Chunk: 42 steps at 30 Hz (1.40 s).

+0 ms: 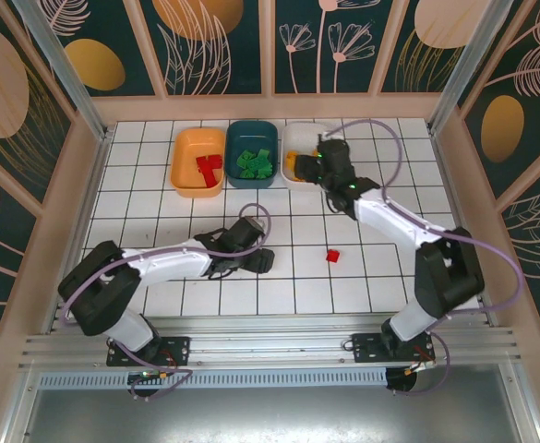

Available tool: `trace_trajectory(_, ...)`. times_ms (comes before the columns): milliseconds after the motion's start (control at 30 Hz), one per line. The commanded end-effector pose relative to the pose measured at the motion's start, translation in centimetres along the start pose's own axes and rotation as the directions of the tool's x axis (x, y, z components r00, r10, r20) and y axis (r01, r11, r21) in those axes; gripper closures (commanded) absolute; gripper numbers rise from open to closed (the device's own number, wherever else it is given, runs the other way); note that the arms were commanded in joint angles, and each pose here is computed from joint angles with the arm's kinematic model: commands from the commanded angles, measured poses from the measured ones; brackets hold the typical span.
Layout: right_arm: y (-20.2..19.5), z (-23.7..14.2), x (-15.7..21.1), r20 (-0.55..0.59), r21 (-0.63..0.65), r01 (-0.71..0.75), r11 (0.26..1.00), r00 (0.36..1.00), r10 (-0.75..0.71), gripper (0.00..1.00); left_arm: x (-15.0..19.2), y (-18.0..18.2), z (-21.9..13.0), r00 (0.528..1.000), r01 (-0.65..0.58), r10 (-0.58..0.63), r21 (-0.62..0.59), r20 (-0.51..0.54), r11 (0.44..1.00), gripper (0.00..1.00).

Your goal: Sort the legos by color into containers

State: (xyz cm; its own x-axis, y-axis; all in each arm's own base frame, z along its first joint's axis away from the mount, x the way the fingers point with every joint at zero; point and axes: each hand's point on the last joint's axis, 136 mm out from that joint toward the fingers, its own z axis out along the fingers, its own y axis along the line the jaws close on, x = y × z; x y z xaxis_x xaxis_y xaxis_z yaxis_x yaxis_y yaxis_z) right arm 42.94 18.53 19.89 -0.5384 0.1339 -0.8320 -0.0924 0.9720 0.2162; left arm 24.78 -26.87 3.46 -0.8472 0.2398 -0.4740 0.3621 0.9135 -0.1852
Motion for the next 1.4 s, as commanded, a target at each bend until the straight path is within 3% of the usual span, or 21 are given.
trace_trajectory(0,-1.9,-1.2,1.3,0.005,0.008,-0.062,0.998,0.998,0.062,0.20,0.5,1.1,1.1,0.999,-0.042,0.040,-0.082,-0.034,0.996,0.28)
trace_trajectory(67,-3.0,-2.1,1.9,0.006,0.015,-0.071,0.997,0.997,0.071,0.23,0.5,1.3,1.6,0.999,-0.040,0.037,-0.098,-0.032,0.994,0.34)
trace_trajectory(300,-5.3,-3.3,4.3,-0.005,0.048,-0.079,0.996,0.997,0.080,0.29,-0.8,0.4,1.6,1.000,-0.026,0.026,-0.075,0.000,0.997,0.71)
trace_trajectory(467,-6.4,-3.0,5.7,-0.006,0.065,-0.099,0.993,0.995,0.099,0.30,-2.2,0.1,0.4,0.999,-0.022,0.024,-0.079,0.029,0.997,0.82)
trace_trajectory(600,-6.8,-2.8,6.3,0.006,0.065,-0.119,0.991,0.993,0.119,0.31,-5.2,1.2,-1.8,0.994,-0.014,0.030,-0.149,0.106,0.989,0.87)
trace_trajectory(767,-6.6,-2.3,7.5,-0.006,0.029,-0.131,0.991,0.991,0.132,0.32,-12.3,5.4,-5.2,0.966,0.134,-0.100,-0.132,0.238,0.982,0.90)
trace_trajectory(867,-6.4,-2.3,7.8,-0.007,0.007,-0.147,0.989,0.989,0.147,0.33,-16.0,10.0,-7.0,0.922,0.268,-0.219,-0.121,0.318,0.956,0.90)
trace_trajectory(967,-6.3,-2.2,8.0,-0.008,-0.006,-0.154,0.988,0.988,0.154,0.33,-18.3,15.8,-8.0,0.832,0.452,-0.388,-0.078,0.396,0.889,0.89)
trace_trajectory(1100,-6.2,-2.0,8.5,-0.022,-0.013,-0.160,0.987,0.987,0.159,0.33,-19.9,21.6,-7.0,0.754,0.578,-0.498,-0.074,0.428,0.812,0.88)
trace_trajectory(1367,-5.8,-2.2,8.6,-0.030,-0.033,-0.166,0.986,0.986,0.165,0.33,-21.0,26.7,-1.8,0.727,0.648,-0.587,-0.073,0.357,0.758,0.87)
